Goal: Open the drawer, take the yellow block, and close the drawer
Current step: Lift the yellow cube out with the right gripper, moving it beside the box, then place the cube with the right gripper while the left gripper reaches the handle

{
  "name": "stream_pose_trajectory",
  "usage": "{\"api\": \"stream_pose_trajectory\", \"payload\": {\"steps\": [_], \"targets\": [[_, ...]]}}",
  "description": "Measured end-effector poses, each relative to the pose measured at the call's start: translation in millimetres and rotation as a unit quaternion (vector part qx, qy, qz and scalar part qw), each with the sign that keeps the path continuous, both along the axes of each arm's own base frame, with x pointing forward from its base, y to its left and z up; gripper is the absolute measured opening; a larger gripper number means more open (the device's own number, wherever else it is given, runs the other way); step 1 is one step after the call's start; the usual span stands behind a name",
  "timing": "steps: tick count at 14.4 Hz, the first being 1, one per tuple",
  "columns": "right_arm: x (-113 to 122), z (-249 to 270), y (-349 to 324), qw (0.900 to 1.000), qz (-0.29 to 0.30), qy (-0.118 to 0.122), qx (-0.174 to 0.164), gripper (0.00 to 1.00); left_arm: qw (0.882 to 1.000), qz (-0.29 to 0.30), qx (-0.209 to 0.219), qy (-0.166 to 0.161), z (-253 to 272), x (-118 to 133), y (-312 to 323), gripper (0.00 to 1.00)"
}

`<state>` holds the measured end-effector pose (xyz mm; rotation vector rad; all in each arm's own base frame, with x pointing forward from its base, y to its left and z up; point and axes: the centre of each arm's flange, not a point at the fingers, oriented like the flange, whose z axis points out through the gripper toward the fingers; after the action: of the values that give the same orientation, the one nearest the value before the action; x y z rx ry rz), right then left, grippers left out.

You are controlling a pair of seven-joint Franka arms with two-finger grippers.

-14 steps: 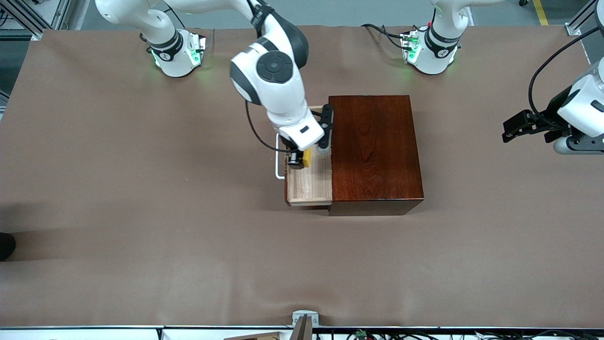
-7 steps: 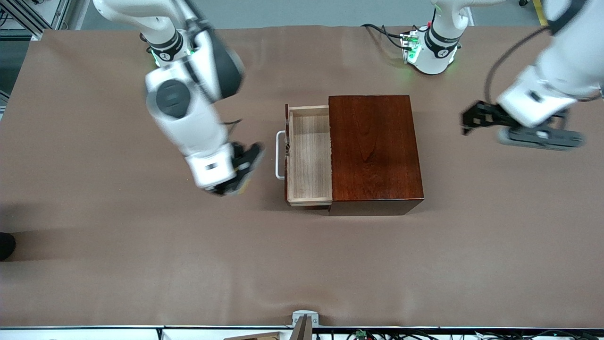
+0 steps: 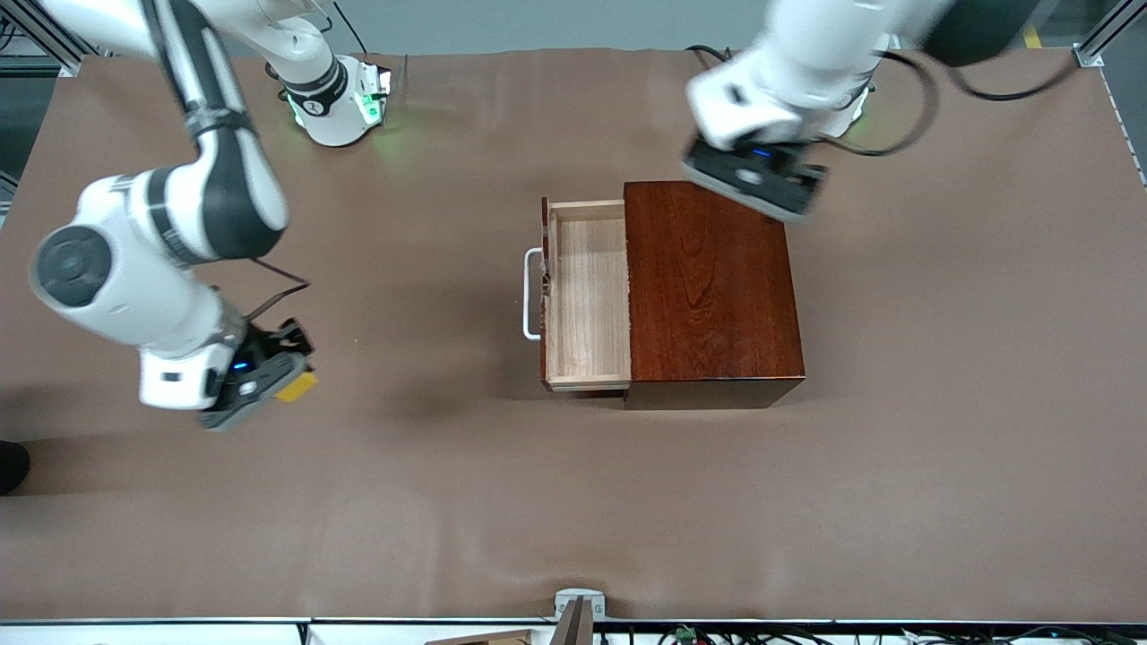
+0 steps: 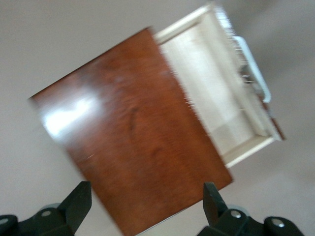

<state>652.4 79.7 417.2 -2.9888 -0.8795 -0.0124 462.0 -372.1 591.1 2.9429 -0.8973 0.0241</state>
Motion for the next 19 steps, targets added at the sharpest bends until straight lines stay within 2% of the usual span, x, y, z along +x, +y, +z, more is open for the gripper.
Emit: {"api": "stream_pose_trajectory", "payload": {"steps": [3, 6, 8, 9, 11, 13, 15, 19], "targets": [[-9, -28, -33, 0.993, -0.117, 0.032, -0.005, 0.56, 0.993, -0.115, -0.038, -0.008, -23, -23, -78, 1.0], [-21, -54, -49, 0.971, -0.231, 0.062, -0.015, 0.56, 0.971, -0.227, -0.07, -0.031, -59, -29, -140, 1.0], [-30, -74, -62, 0.958, -0.276, 0.078, -0.022, 0.56, 0.955, -0.277, -0.097, -0.044, -87, -26, -168, 1.0], [-34, -83, -72, 0.954, -0.29, 0.077, -0.022, 0.56, 0.947, -0.298, -0.109, -0.054, -101, -23, -178, 1.0], [-40, -104, -91, 0.949, -0.308, 0.059, -0.018, 0.56, 0.934, -0.329, -0.119, -0.075, -132, -14, -193, 1.0], [-49, -129, -99, 0.948, -0.317, 0.032, -0.013, 0.56, 0.923, -0.356, -0.112, -0.092, -164, -7, -203, 1.0], [-58, -152, -100, 0.948, -0.319, 0.015, -0.011, 0.56, 0.909, -0.391, -0.103, -0.1, -195, 0, -207, 1.0], [-63, -202, -120, 0.946, -0.324, -0.01, -0.014, 0.56, 0.903, -0.408, -0.087, -0.103, -241, 17, -205, 1.0]]}}
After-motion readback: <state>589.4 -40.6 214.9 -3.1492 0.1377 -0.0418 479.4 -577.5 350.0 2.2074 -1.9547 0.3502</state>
